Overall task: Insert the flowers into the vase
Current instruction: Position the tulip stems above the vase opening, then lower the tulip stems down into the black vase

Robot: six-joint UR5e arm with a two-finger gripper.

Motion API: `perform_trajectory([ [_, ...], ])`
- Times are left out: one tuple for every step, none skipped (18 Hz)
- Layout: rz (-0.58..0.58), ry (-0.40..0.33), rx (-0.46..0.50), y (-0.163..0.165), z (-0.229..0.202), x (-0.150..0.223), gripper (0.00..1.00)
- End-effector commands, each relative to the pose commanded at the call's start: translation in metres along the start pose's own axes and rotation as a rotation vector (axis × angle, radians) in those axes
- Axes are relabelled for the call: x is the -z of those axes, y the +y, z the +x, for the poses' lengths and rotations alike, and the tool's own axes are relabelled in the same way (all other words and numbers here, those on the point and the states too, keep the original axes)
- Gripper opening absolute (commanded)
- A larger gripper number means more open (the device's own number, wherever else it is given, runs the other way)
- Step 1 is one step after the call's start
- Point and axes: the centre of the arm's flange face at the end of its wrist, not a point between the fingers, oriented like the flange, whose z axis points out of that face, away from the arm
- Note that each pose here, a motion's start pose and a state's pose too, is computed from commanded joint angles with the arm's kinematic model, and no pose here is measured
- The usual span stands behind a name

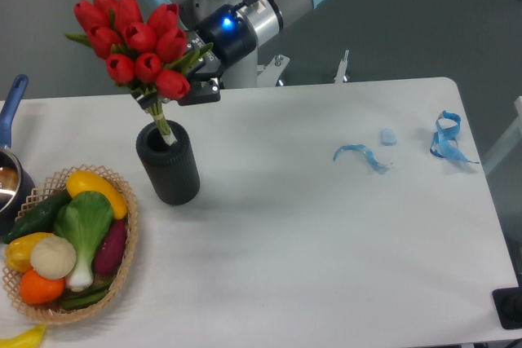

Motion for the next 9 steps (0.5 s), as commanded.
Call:
perform_trajectory([
  [0.001,0.002,-0.005,0.007,0.002,-0.001,0.00],
  [0.000,0.004,-0.012,0.015,0.004,-0.001,0.00],
  [-0.001,0.007,-0.025,0.022,0.007,-0.002,0.00],
  [-0.003,0.009,-0.036,0.029,0.008,-0.004,0.00],
  [-0.004,0.012,-0.045,0.035,0.009,-0.005,0.00],
  [-0.004,0.013,-0.052,0.037,0.010,-0.005,0.00],
  [-0.004,0.013,-0.049,0.039,0.009,-0.005,0.00],
  [-0.006,0.013,-0.046,0.040,0.008,-0.005,0.00],
  [-0.006,0.015,-0.043,0.042,0.008,-0.006,0.00],
])
